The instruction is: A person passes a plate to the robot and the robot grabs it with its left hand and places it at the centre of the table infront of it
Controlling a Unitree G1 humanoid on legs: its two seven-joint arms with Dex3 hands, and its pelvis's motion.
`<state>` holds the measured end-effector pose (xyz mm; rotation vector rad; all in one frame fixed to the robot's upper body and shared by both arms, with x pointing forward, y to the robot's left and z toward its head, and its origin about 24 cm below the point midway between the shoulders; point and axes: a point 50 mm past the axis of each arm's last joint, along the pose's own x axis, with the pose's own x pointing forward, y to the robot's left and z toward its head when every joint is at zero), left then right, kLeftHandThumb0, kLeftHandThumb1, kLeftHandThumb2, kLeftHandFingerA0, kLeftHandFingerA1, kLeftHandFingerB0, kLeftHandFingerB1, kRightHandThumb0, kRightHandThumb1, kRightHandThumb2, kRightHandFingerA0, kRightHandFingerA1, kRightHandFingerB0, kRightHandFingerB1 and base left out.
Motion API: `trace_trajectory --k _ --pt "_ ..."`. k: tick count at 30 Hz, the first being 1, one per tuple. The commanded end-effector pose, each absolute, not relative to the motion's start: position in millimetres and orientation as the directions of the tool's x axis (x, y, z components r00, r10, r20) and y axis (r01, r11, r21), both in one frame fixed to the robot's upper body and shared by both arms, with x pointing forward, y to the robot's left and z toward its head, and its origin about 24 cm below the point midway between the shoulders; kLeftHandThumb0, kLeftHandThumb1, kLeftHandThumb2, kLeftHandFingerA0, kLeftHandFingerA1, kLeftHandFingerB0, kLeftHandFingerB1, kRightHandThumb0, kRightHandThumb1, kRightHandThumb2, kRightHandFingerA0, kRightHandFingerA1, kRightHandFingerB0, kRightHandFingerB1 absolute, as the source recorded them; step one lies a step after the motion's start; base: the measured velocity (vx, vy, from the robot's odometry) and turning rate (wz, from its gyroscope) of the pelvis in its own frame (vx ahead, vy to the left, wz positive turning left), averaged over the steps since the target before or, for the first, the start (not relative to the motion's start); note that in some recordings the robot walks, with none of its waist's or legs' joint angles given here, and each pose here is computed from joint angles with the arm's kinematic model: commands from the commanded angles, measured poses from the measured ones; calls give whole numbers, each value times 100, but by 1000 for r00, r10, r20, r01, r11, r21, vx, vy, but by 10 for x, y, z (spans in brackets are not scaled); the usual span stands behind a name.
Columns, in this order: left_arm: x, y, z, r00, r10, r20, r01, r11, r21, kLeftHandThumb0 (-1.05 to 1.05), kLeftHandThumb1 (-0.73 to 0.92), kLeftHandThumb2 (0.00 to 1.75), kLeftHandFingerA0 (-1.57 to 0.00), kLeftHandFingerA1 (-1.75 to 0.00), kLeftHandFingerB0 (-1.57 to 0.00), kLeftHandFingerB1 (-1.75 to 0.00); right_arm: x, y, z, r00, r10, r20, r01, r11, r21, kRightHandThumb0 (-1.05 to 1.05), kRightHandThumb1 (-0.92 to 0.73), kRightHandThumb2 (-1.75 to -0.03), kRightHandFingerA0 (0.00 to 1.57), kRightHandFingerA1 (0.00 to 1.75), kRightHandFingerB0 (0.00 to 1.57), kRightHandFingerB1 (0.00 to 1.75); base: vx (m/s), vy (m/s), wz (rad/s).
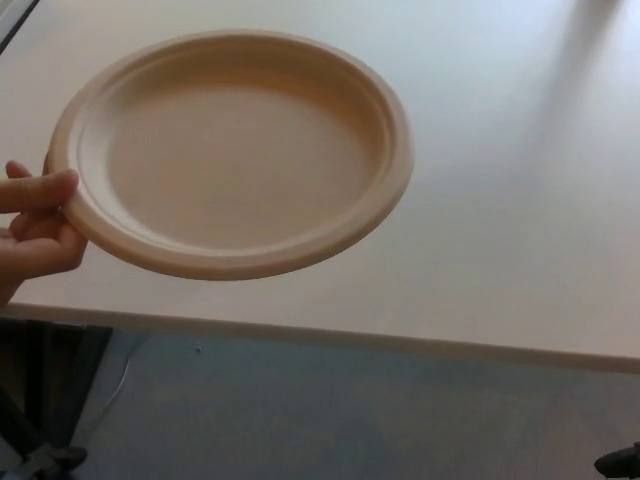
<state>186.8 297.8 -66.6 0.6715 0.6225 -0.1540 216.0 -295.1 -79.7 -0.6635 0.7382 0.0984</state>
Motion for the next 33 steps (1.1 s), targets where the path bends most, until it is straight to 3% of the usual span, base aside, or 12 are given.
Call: trace_trajectory --k 1,10,12,16,18,19,20,26,29,31,33 --pt "1835 2994 -645 815 29 -579 350 771 532 -55 54 75 -25 -45 -15 -37 2121 -3002 -782 759 -125 -639 -316 788 -529 -62 -71 -61 62 70 47 52 0 0 0" --pt "1816 2996 -646 821 23 -571 343 778 526 -56 52 77 -25 -46 -14 -38 2116 -2993 -796 755 -125 -643 -321 786 -529 -61 -71 -61 61 69 47 52 0 0 0" --pt "1737 2747 -550 900 -103 -424 348 756 555 -56 48 73 -24 -44 -13 -36 2091 -2995 -815 745 -123 -656 -335 781 -527 -61 -70 -61 60 70 47 51 40 -1 1" --pt "1581 2482 -328 941 -241 -238 336 755 563 -56 46 70 -24 -43 -19 -37 2045 -2987 -849 734 -120 -669 -338 790 -511 -59 -68 -61 72 84 49 52 41 0 1" --pt "1431 2262 -74 932 -356 -68 332 765 552 -57 45 71 -27 -45 -21 -38 2025 -2981 -870 723 -123 -680 -346 787 -510 -57 -67 -60 75 85 51 50 0 0 0" --pt "1400 2234 -45 930 -365 -55 334 769 545 -57 45 71 -27 -45 -21 -38 2019 -2979 -875 722 -123 -681 -348 786 -510 -57 -67 -60 75 85 51 50 0 0 0" --pt "1322 2156 59 918 -397 -13 341 769 541 -60 45 74 -28 -45 -19 -38 2015 -2978 -878 721 -121 -683 -349 787 -509 -57 -68 -61 65 72 51 51 0 0 0" --pt "1018 1914 418 857 -495 139 344 752 562 -58 45 72 -29 -44 -21 -39 1929 -2992 -919 704 -115 -701 -369 784 -499 -58 -68 -61 63 67 49 50 0 0 0" --pt "942 1846 588 831 -518 206 317 743 589 -59 44 73 -30 -45 -20 -38 1906 -2993 -935 696 -120 -708 -371 784 -498 -57 -68 -60 65 68 51 49 0 0 0" --pt "899 1765 770 786 -536 307 298 764 572 -55 41 69 -30 -45 -18 -37 1881 -3004 -946 689 -126 -714 -376 780 -501 -58 -66 -61 76 84 50 50 0 0 0" --pt "878 1727 890 759 -548 350 287 765 577 -57 42 69 -28 -44 -16 -37 1881 -3001 -947 691 -128 -711 -376 777 -505 -59 -67 -60 71 75 51 51 0 0 0"
